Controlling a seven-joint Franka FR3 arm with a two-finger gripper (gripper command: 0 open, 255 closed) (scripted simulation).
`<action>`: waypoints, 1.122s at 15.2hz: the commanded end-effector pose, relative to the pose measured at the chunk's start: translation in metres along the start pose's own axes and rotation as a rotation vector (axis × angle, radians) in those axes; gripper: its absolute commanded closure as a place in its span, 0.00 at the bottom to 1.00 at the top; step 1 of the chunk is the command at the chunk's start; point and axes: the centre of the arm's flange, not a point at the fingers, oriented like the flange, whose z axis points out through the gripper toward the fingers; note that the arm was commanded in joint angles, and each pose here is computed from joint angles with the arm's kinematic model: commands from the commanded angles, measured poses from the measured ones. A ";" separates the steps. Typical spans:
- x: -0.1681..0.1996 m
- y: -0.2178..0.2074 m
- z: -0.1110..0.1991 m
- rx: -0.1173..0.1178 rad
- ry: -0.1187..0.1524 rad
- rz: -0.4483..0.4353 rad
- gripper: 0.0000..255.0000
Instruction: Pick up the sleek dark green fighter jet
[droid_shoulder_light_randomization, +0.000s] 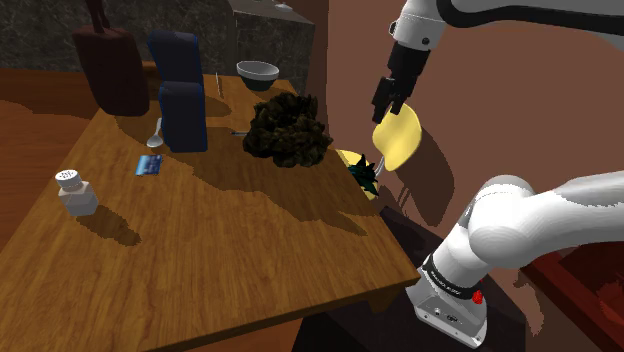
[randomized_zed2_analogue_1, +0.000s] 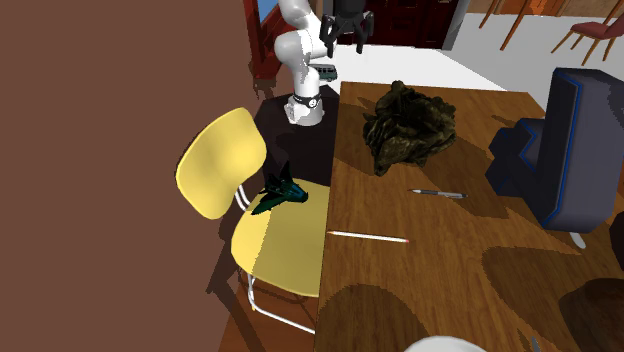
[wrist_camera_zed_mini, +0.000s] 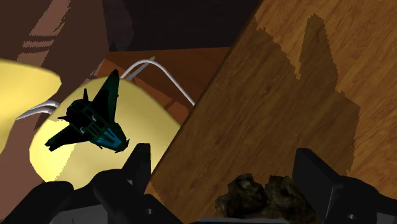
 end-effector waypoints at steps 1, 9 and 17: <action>0.000 0.000 0.000 0.000 0.000 0.000 0.00; 0.020 0.074 0.073 0.004 -0.021 -0.117 0.00; 0.048 0.145 0.148 0.008 -0.041 -0.235 0.00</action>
